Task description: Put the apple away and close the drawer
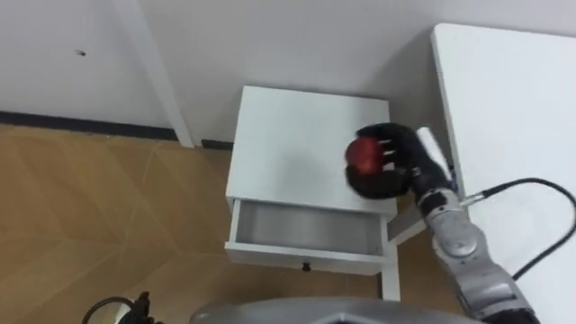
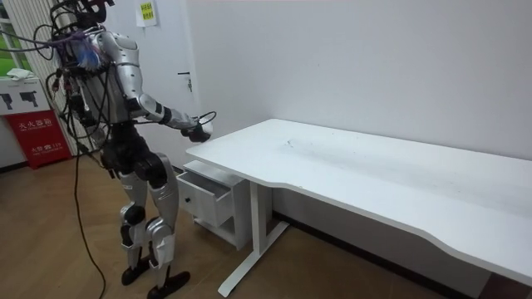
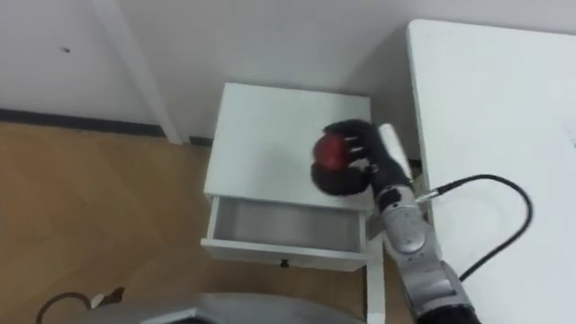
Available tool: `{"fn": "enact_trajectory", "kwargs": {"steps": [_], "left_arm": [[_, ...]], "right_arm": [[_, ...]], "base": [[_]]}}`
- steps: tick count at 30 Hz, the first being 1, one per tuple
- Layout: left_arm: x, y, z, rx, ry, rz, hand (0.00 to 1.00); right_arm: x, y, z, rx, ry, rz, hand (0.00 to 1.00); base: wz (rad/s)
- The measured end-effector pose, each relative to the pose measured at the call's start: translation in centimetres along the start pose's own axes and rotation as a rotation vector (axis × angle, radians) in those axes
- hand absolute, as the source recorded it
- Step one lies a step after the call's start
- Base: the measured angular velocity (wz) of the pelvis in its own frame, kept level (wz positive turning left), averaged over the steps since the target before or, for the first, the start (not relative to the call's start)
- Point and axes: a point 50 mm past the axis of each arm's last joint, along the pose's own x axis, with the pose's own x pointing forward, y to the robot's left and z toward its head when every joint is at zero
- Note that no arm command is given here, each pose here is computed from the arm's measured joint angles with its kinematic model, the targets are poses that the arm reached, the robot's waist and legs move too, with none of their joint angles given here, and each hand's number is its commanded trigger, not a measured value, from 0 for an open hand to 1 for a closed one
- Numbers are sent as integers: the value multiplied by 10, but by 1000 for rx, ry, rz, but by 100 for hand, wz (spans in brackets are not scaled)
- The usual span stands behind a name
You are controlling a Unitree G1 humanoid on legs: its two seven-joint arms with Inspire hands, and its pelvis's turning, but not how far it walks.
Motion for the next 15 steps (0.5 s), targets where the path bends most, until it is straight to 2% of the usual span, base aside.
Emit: {"fn": "enact_trajectory", "kwargs": {"steps": [15], "left_arm": [[0, -1, 2, 2, -5, -25, 0]], "right_arm": [[4, 7, 11, -18, -41, 161, 100]], "base": [[6]]}}
